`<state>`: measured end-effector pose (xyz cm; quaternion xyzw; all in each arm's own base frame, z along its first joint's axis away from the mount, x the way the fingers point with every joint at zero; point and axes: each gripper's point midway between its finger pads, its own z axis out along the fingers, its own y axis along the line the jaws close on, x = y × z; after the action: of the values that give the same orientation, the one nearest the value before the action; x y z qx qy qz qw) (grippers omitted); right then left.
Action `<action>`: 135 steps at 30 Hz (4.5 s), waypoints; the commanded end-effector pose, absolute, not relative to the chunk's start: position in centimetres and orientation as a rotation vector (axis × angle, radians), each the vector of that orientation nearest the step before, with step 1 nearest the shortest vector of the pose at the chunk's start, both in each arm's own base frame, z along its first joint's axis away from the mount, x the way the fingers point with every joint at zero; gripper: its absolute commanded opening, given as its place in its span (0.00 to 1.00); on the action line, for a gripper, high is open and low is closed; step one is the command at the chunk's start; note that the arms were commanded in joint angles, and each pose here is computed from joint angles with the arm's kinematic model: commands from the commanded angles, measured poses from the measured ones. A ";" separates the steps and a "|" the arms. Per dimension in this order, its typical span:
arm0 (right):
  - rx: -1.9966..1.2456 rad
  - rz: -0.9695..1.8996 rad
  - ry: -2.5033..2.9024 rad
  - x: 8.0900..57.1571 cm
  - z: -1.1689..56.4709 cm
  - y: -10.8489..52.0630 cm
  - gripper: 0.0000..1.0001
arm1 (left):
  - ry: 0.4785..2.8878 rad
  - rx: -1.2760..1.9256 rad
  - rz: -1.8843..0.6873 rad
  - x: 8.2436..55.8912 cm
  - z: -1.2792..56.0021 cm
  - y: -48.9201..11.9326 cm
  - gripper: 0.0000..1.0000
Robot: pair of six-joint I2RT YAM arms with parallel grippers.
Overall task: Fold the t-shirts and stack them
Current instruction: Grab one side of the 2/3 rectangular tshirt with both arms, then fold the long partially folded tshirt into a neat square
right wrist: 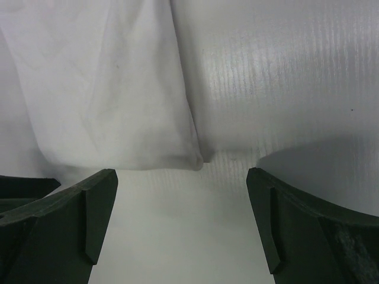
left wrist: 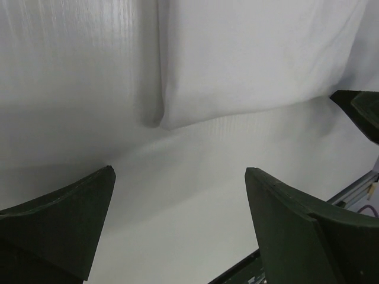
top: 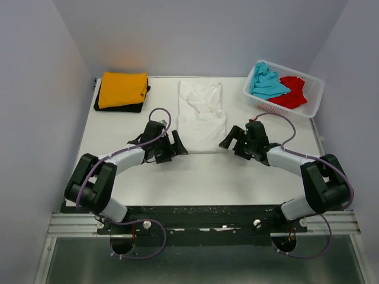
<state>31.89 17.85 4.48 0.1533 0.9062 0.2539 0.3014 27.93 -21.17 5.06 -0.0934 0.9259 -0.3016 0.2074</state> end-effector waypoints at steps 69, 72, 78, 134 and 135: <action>0.308 0.969 2.740 9.3 4.4 15.1 0.05 | 2.721 -0.204 -0.718 8.6 3.1 -24.9 0.00; 0.230 0.998 2.665 11.3 6.8 15.9 0.06 | 2.623 -0.150 -0.742 10.2 6.1 -25.7 0.00; 0.301 0.863 2.397 18.6 12.5 15.6 0.06 | 2.435 -0.105 -0.780 14.5 11.9 -26.6 0.00; 0.150 0.836 2.029 56.8 8.6 23.0 0.42 | 2.383 -0.583 -0.640 50.7 9.8 -18.0 0.32; 0.134 0.840 2.035 56.9 8.5 23.2 0.60 | 2.377 -0.582 -0.640 50.8 10.1 -18.0 0.48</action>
<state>54.92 22.73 6.99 0.0880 0.8456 0.3152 0.4218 50.47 -18.46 9.47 -0.2094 0.8975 -0.2392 0.3058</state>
